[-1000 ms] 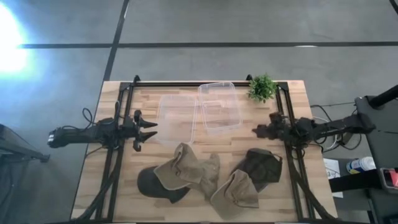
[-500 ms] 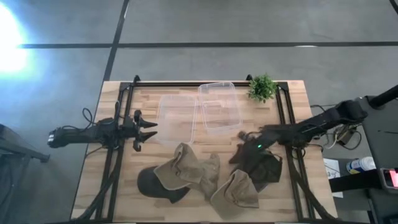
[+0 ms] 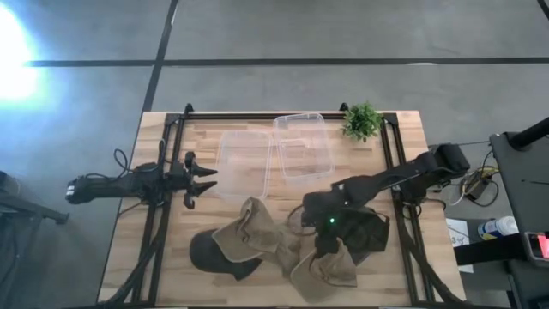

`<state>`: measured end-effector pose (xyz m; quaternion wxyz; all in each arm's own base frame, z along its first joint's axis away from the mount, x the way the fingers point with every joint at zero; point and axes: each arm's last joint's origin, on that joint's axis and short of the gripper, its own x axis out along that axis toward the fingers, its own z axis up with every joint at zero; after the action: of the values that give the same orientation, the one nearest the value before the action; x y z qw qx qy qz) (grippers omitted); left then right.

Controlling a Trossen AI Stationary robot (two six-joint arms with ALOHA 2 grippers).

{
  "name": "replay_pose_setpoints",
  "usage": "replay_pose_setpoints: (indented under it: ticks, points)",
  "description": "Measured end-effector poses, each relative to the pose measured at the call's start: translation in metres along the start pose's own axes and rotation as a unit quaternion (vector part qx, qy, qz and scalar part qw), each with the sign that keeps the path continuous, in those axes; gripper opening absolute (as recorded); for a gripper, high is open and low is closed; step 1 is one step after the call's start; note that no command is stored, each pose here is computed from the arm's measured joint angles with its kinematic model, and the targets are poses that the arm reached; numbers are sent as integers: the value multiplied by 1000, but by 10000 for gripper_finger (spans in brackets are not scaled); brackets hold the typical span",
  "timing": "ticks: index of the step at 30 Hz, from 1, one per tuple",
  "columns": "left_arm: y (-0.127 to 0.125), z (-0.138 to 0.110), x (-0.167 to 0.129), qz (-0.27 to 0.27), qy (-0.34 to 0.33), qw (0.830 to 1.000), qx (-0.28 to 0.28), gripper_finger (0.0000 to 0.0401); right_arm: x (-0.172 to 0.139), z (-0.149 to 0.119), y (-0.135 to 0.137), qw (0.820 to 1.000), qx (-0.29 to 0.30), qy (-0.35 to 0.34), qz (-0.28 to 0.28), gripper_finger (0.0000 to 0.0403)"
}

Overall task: Pick & Place hat
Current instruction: Put the right brown cap into the right transparent bin

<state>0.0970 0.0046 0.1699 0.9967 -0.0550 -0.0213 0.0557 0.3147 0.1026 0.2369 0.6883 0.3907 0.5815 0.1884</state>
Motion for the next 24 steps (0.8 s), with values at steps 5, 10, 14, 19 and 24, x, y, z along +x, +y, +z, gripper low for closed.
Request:
replay_pose_setpoints:
  ticks: [5, 10, 14, 19, 24]
  points:
    - [0, 0, 0, 0, 0, 1000, 0, 172, -5, 7, 18, 982, -115, 41, -143, 197]
    - [0, 0, 0, 0, 0, 1000, 0, 172, 7, 19, 31, 962, -204, 72, -169, 212]
    - [0, 0, 0, 0, 0, 1000, 0, 172, 25, 26, 35, 949, -251, 87, -171, 210]
    - [0, 0, 0, 0, 0, 1000, 0, 172, 56, 33, 27, 941, -261, 119, -179, 202]
    - [0, 0, 0, 0, 0, 1000, 0, 172, 78, 40, 24, 937, -263, 119, -195, 190]
